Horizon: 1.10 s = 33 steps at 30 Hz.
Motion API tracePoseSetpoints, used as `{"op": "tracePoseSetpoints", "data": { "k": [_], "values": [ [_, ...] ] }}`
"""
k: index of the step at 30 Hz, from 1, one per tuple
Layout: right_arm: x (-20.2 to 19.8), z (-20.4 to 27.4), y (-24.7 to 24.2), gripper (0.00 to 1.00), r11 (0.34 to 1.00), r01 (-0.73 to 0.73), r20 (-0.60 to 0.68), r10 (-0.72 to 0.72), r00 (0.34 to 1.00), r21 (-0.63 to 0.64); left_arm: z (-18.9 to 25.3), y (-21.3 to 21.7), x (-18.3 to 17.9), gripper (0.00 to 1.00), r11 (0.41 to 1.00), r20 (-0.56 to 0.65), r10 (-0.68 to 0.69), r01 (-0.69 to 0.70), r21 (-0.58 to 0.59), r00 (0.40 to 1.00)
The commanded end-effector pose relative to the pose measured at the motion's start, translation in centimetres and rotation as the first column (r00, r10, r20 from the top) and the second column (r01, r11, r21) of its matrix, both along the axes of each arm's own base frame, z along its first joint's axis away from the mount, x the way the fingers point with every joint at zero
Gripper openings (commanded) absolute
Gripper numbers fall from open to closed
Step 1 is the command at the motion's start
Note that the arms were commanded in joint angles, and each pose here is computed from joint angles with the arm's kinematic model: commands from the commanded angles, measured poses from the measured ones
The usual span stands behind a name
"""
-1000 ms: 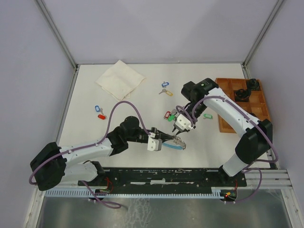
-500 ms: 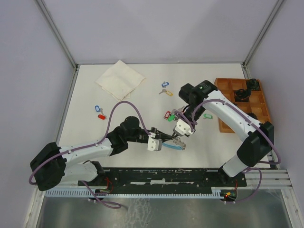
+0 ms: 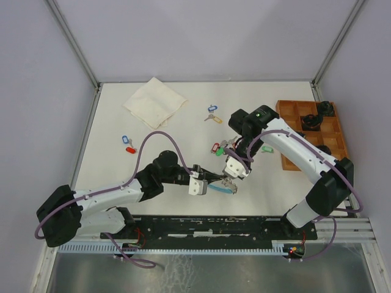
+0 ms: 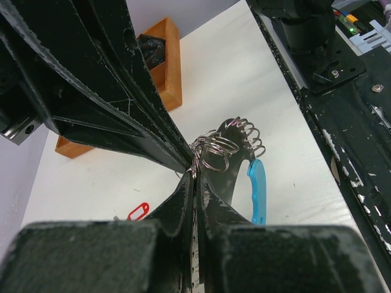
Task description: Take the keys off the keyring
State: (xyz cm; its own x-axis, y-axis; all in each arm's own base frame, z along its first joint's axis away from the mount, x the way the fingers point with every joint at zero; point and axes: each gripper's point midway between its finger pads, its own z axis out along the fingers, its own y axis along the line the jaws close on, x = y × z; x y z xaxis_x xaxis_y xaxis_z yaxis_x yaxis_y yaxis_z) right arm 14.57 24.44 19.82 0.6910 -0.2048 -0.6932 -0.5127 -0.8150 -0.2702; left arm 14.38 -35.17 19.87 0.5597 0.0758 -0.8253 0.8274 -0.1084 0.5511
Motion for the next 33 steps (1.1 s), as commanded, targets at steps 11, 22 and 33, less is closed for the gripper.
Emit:
{"op": "tracePoseSetpoints", "data": {
  "k": [11, 22, 33],
  "values": [
    [-0.3, 0.5, -1.4, 0.01, 0.998, -0.044, 0.076, 0.046, 0.996, -0.039, 5.6, 1.6, 0.8, 0.03, 0.963, 0.042, 0.099, -0.085, -0.256, 0.994],
    [1.2, -0.3, -0.7, 0.01, 0.995, 0.086, 0.071, -0.082, 0.994, -0.054, 6.5, 2.6, 0.7, 0.03, 0.921, -0.020, 0.094, -0.095, -0.378, 0.995],
    [4.3, -0.1, -1.9, 0.01, 0.949, 0.314, -0.053, -0.314, 0.948, -0.002, 2.9, 5.2, 2.1, 0.03, 0.917, -0.111, 0.216, -0.241, -0.318, 0.970]
  ]
}}
